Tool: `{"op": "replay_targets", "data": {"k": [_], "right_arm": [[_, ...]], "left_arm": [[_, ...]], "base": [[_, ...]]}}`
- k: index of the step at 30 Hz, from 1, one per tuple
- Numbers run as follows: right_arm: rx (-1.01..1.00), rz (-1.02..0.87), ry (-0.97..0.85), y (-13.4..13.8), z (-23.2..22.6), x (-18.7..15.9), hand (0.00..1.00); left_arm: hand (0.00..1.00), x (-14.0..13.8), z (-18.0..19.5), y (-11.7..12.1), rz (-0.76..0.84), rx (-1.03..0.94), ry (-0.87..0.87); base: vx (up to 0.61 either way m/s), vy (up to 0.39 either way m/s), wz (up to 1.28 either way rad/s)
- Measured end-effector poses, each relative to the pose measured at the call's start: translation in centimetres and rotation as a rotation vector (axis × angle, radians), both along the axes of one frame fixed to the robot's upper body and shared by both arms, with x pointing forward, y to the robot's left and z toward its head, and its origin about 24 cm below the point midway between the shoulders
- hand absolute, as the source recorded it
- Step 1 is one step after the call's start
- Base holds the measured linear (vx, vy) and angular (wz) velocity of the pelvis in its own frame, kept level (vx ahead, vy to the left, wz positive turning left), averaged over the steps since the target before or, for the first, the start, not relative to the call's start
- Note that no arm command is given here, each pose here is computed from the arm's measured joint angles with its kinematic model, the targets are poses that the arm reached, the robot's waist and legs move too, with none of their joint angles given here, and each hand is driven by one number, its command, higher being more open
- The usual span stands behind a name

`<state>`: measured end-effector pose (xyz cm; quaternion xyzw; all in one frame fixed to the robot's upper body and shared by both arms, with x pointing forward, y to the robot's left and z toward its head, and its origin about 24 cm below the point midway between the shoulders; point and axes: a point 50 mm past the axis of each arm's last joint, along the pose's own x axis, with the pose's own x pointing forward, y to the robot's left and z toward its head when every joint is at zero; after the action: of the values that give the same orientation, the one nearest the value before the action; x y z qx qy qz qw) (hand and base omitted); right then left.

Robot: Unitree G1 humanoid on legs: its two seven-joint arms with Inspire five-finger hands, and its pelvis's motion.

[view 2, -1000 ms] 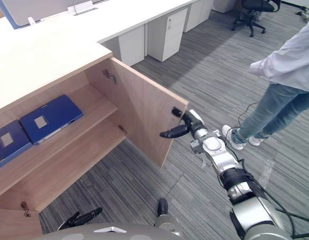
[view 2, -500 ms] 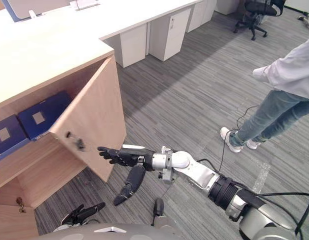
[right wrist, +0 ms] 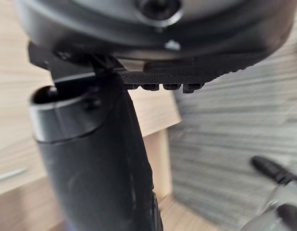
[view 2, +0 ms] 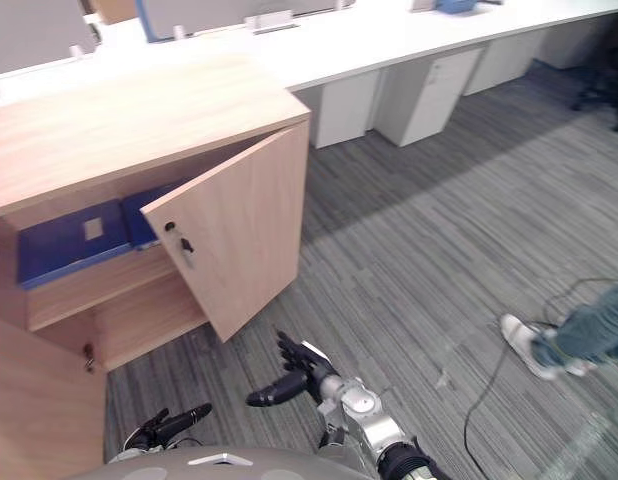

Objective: Walk over to the cabinet, pick up the folder, carry it to the office cabinet, place the folder inside the office cabinet, then close the office cabinet door

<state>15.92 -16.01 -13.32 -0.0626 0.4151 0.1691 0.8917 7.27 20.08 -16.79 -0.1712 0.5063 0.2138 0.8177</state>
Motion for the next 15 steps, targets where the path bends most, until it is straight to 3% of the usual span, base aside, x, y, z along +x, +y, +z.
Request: {"op": "replay_targets", "data": {"k": [5, 10, 13, 15], "right_arm": [[-0.211, -0.419, 0.247, -4.8, -2.8, -4.5, 1.00], [-0.207, -0.673, 0.292, -6.2, -3.0, -6.0, 1.00], [-0.206, -0.781, 0.297, -7.3, -2.9, -7.2, 1.00], [-0.177, -0.812, 0.325, -6.6, -3.2, -7.8, 1.00]], "left_arm": [[1.00, 0.2, 0.1, -0.6, 0.114, -0.025, -0.023], [1.00, 0.6, 0.2, -0.6, 0.117, -0.031, -0.029], [1.00, 1.6, 0.3, -1.6, 0.104, -0.062, -0.072], [1.00, 1.8, 0.4, -1.4, 0.103, -0.058, -0.084]], "base": [[-0.06, -0.029, 0.90], [-0.08, 0.062, 1.12], [-0.05, 0.173, 1.77], [-0.07, 0.162, 1.59]]}}
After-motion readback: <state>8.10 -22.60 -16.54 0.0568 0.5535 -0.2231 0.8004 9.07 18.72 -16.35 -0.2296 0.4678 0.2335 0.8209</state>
